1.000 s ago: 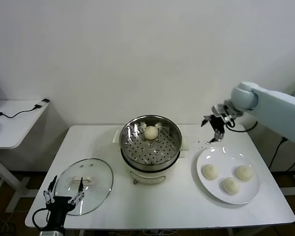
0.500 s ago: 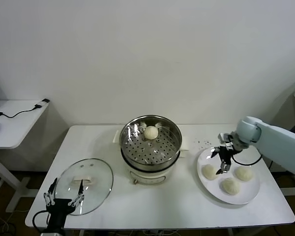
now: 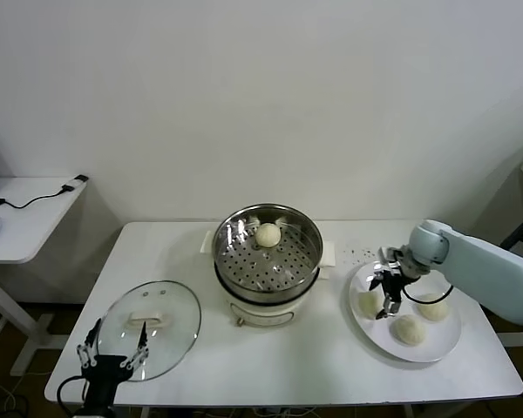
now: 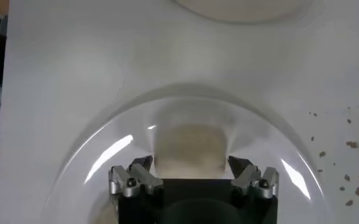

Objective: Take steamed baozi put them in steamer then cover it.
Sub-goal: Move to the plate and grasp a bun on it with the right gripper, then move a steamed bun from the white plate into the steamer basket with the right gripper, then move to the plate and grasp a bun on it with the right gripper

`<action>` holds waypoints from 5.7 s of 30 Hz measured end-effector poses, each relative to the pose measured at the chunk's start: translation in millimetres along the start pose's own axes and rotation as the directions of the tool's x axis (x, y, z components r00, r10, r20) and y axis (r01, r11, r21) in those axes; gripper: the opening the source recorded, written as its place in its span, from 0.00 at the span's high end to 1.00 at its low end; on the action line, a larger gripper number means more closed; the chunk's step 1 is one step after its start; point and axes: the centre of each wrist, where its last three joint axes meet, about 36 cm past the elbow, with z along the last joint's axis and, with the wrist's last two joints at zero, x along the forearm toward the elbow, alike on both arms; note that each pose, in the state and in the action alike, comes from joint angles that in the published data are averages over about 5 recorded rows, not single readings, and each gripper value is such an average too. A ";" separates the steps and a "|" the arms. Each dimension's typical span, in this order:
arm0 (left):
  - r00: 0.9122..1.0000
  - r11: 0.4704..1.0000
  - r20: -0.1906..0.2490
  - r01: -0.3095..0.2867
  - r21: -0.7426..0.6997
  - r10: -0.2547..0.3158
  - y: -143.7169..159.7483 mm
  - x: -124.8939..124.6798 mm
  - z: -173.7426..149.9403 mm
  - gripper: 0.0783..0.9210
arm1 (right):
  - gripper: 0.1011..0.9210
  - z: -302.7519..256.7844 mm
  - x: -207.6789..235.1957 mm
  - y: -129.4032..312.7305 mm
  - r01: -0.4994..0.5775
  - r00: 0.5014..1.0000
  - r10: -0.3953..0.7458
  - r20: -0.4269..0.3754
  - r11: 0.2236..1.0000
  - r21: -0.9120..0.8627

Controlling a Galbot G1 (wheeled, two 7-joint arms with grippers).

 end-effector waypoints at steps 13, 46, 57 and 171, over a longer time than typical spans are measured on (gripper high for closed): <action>1.000 1.000 0.001 -0.002 0.004 0.002 -1.8 -1.4 0.4 0.12 | 0.26 -2.3 10.4 -6.7 -0.007 1.000 0.007 0.007 1.000 0.002; 0.999 0.999 0.044 -0.030 0.016 0.030 -7.3 -3.1 -7.6 0.12 | 0.26 -246.1 227.0 -76.6 -0.189 0.973 0.159 0.169 0.965 0.183; 0.999 0.999 0.040 -0.032 0.021 0.031 -5.5 3.2 -3.0 0.12 | 0.26 -329.7 159.1 -56.4 -0.128 0.986 0.095 0.137 0.959 0.253; 1.000 1.000 0.000 0.006 -0.016 -0.006 -12.4 1.5 -0.2 0.12 | 0.28 44.2 43.0 34.1 0.018 0.998 -0.005 -0.069 0.982 0.186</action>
